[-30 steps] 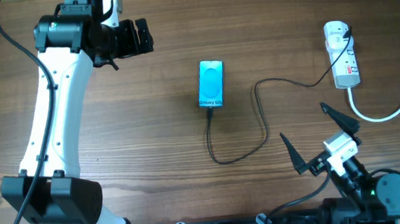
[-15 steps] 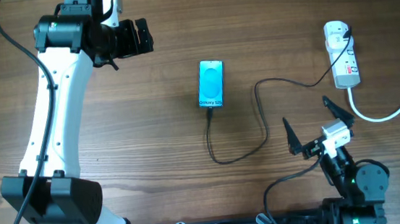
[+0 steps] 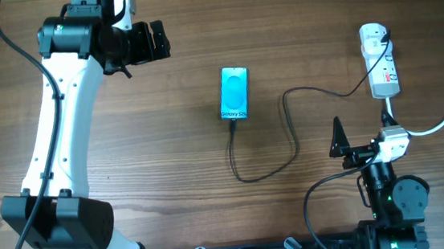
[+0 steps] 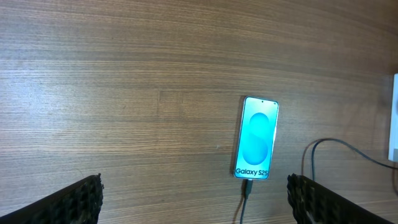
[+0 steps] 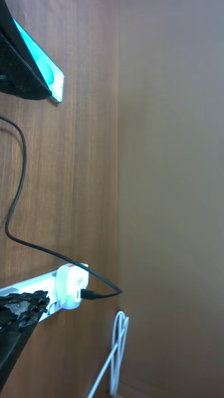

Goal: Plug charger to phone and switch on socket

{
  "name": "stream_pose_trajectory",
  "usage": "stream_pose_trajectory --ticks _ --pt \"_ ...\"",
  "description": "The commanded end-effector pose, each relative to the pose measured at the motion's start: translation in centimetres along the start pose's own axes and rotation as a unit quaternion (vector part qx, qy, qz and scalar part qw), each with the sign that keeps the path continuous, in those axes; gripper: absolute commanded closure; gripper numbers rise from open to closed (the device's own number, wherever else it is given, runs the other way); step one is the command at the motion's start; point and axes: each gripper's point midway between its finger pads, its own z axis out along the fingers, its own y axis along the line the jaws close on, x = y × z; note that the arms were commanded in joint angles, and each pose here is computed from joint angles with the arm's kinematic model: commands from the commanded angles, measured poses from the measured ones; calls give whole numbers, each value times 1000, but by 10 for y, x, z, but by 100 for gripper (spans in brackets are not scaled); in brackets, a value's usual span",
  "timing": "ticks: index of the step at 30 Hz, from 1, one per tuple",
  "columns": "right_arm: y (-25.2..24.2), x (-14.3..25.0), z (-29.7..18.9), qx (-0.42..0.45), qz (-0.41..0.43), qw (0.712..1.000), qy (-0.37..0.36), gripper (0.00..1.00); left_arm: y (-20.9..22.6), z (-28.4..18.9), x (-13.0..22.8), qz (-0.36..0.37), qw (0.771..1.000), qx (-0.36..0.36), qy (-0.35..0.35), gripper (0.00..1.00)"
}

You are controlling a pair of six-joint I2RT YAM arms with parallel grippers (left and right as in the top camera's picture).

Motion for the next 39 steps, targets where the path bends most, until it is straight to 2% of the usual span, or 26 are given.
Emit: stream_pose_trajectory --ticks 1,7,12,39 --pt "-4 -2 -1 12 27 1000 -6 0 2 -1 -3 2 1000 -4 -5 0" --pt "-3 -2 -1 10 25 1000 -6 0 2 -1 -3 2 1000 -4 -5 0" --pt "-2 -2 -1 7 -12 1000 -6 0 2 -1 -3 2 1000 -4 -5 0" --pt "-2 -3 -1 7 -11 1000 -8 0 2 -1 -3 2 1000 -4 -5 0"
